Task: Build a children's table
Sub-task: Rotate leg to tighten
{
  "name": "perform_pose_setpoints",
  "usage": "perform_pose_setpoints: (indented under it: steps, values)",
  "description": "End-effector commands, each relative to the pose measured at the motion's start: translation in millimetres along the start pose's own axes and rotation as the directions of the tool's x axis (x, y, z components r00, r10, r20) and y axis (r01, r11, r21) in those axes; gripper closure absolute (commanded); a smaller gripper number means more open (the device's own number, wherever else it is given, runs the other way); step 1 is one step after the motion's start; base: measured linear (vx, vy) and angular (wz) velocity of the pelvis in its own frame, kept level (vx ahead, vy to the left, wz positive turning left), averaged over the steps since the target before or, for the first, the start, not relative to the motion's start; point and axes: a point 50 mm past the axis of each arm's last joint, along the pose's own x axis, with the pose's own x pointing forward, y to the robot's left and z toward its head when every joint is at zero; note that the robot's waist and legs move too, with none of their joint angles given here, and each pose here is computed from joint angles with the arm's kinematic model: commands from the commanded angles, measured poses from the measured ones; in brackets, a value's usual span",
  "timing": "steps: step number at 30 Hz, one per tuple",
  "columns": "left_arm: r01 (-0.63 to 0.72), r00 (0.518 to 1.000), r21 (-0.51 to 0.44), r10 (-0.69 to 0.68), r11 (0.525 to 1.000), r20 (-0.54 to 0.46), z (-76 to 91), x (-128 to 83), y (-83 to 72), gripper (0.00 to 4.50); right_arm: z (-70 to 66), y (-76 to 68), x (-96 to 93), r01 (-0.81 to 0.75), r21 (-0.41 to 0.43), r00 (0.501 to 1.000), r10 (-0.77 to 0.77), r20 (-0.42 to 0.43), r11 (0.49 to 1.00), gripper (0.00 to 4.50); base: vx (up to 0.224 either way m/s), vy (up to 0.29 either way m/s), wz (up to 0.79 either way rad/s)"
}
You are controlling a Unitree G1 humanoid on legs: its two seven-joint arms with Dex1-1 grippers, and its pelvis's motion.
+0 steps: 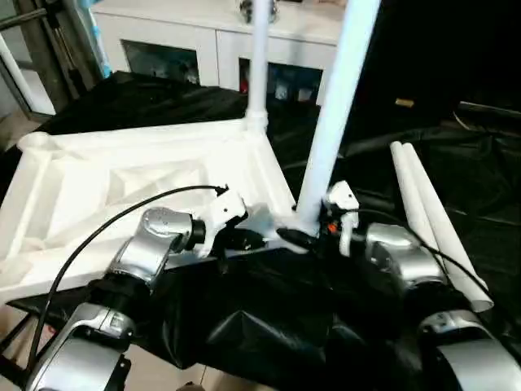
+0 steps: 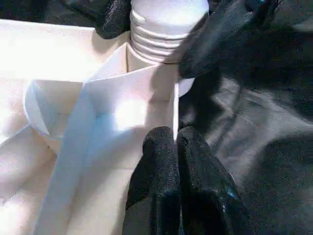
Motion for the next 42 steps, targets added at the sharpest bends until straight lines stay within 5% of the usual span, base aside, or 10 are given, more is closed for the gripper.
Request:
perform_pose_setpoints:
  steps: [1, 8, 14, 21, 24, 30, 32, 38, 42]
  values:
    - [0.054, 0.998, 0.024, -0.055, 0.998, 0.040, 7.4, 4.8, -5.0, 4.50, -1.7, 10.6, 6.8, -0.118, -0.006, 0.992, 0.117, -0.036, 0.993, 0.78, 0.000, 0.000, 0.00]
    - [0.130, 0.991, 0.008, -0.130, 0.991, 0.036, 5.5, -4.4, -8.0, 4.50, -5.0, 16.6, 2.0, -0.205, 0.010, 0.975, 0.205, -0.087, 0.979, 1.20, 0.000, 0.000, 0.00]
    - [0.039, 0.998, 0.004, -0.039, 0.999, 0.055, 8.1, 2.4, -2.9, 4.50, -7.2, 14.9, 9.6, -0.120, 0.026, 0.991, 0.121, -0.060, 0.992, 1.71, 0.000, 0.000, 0.00]
    - [-0.133, 0.985, -0.042, 0.137, 0.990, 0.107, 23.0, 19.3, 8.3, 4.50, -15.6, -0.8, 26.0, 0.268, 0.070, 0.962, -0.263, -0.074, 0.961, 1.76, 0.000, 0.000, 0.00]
    - [-0.239, 0.958, -0.091, 0.250, 0.967, 0.142, 37.4, 35.6, 13.0, 4.50, -23.1, -5.9, 38.2, 0.483, 0.154, 0.874, -0.465, -0.140, 0.862, 1.77, 0.000, 0.000, 0.00]
    - [-0.255, 0.954, -0.082, 0.265, 0.963, 0.143, 43.2, 47.7, 9.3, 4.50, -19.4, -0.2, 53.5, 0.498, 0.189, 0.867, -0.484, -0.119, 0.846, 1.77, 0.000, 0.000, 0.00]
    - [-0.220, 0.963, -0.066, 0.227, 0.973, 0.144, 43.5, 53.0, 3.4, 4.50, -13.1, 4.5, 63.1, 0.460, 0.202, 0.888, -0.453, -0.081, 0.865, 1.08, 0.000, 0.000, 0.00]
    - [-0.173, 0.974, -0.046, 0.178, 0.984, 0.141, 37.7, 47.0, 0.3, 4.50, -5.7, -1.0, 56.6, 0.423, 0.179, 0.905, -0.422, -0.044, 0.888, 0.60, 0.000, 0.000, 0.00]
    - [-0.123, 0.981, -0.033, 0.126, 0.992, 0.145, 32.6, 37.2, -1.6, 4.50, -1.7, -6.2, 41.3, 0.341, 0.073, 0.940, -0.340, -0.025, 0.937, 0.28, 0.000, 0.000, 0.00]
